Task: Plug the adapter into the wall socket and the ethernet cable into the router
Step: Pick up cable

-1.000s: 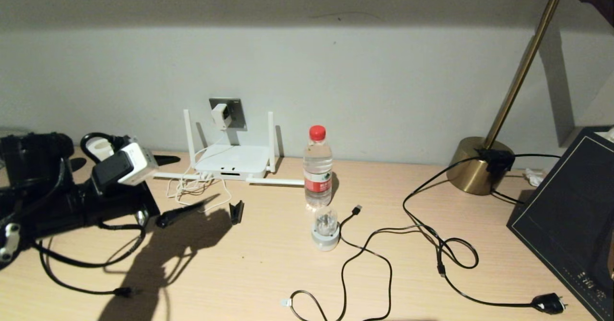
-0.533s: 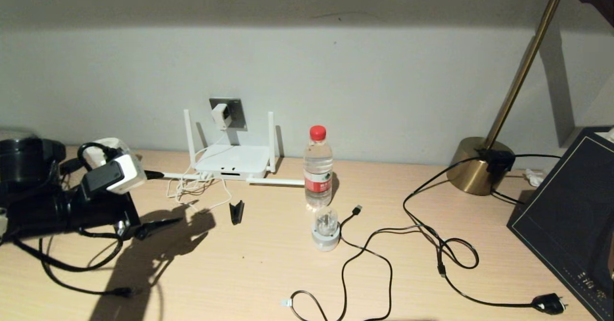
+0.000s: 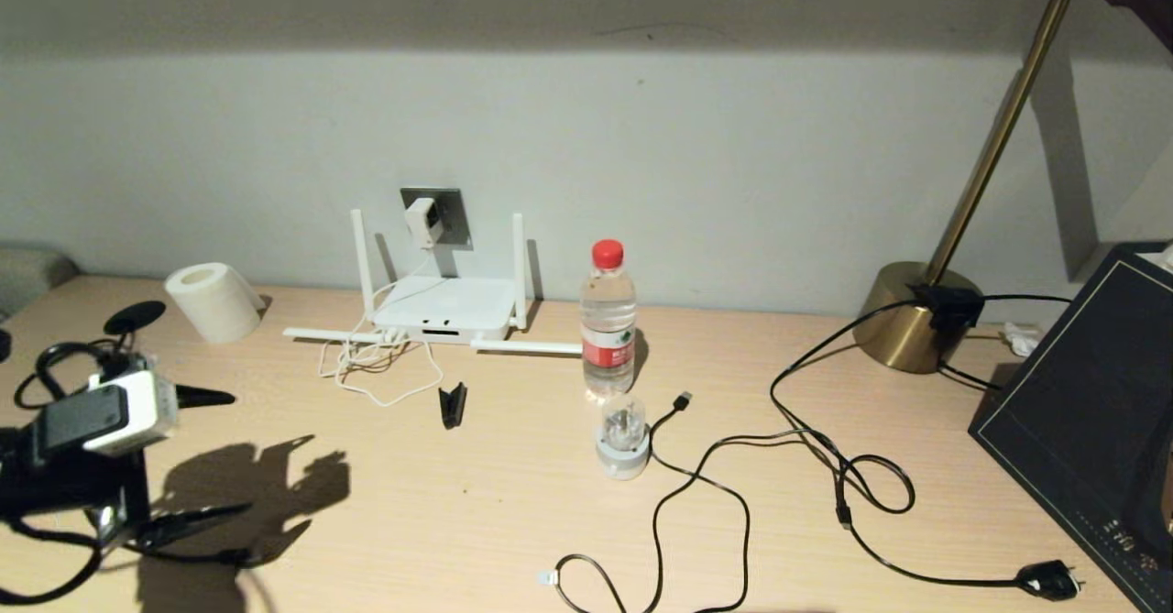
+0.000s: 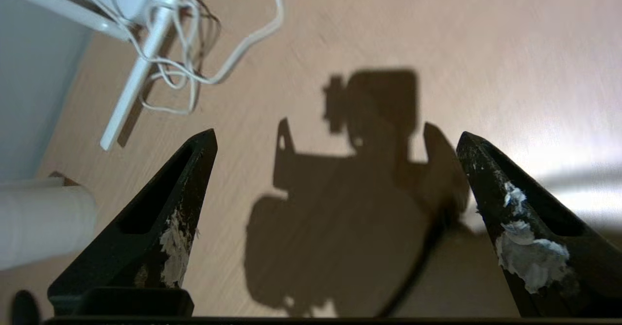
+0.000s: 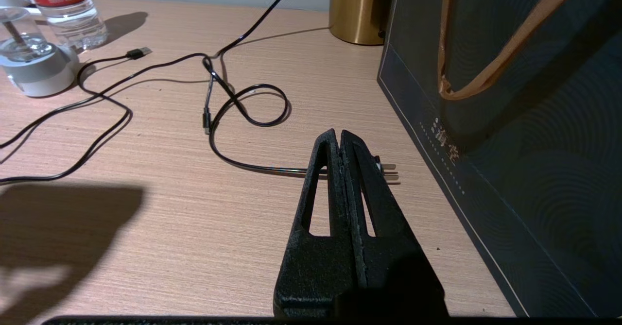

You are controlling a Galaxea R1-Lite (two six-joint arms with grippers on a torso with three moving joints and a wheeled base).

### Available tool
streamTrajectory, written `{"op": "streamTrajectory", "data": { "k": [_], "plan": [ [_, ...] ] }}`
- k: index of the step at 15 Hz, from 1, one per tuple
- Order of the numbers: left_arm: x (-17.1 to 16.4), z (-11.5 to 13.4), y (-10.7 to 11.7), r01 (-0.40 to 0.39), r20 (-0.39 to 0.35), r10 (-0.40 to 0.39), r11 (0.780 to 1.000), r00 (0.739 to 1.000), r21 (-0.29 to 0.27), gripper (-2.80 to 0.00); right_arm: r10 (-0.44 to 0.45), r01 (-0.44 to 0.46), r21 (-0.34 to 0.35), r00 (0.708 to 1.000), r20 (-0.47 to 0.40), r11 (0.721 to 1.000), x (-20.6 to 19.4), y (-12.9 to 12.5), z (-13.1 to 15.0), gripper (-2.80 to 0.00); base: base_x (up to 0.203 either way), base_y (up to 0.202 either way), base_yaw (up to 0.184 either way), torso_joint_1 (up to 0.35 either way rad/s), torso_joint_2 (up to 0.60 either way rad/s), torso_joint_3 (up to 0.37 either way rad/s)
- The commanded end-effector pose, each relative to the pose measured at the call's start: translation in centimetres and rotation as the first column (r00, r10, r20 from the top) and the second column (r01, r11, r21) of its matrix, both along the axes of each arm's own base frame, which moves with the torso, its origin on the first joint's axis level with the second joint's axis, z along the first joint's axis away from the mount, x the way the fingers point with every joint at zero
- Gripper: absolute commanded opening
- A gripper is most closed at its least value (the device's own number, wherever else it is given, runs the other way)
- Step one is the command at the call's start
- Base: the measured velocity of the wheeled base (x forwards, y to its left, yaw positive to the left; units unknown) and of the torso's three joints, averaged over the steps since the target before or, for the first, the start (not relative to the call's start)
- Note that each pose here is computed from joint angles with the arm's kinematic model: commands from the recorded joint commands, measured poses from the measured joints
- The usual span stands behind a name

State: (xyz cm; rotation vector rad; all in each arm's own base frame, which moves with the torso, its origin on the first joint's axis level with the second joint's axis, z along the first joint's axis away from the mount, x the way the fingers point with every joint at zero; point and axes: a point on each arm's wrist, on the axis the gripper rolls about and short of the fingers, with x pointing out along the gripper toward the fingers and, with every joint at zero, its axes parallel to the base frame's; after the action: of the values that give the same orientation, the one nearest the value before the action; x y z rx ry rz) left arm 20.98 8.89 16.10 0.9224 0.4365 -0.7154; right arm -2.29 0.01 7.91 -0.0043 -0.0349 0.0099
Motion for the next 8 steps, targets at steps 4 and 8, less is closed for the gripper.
{"op": "streamTrajectory", "data": {
  "k": [4, 8],
  "plan": [
    [-2.5, 0.3, 2.1, 0.160, -0.059, -0.152, 0.974, 0.987, 0.158, 0.00, 0.001, -0.001, 0.000, 1.000, -0.010, 1.000, 0.1, 0.0, -0.3, -2.80, 0.000, 0.000, 0.000, 0.000, 0.00, 0.000],
    [-0.5, 0.8, 2.4, 0.188, -0.087, -0.171, 0.951, 0.981, 0.247, 0.00, 0.001, -0.001, 0.000, 1.000, -0.010, 1.000, 0.1, 0.0, -0.3, -2.80, 0.000, 0.000, 0.000, 0.000, 0.00, 0.000]
  ]
}}
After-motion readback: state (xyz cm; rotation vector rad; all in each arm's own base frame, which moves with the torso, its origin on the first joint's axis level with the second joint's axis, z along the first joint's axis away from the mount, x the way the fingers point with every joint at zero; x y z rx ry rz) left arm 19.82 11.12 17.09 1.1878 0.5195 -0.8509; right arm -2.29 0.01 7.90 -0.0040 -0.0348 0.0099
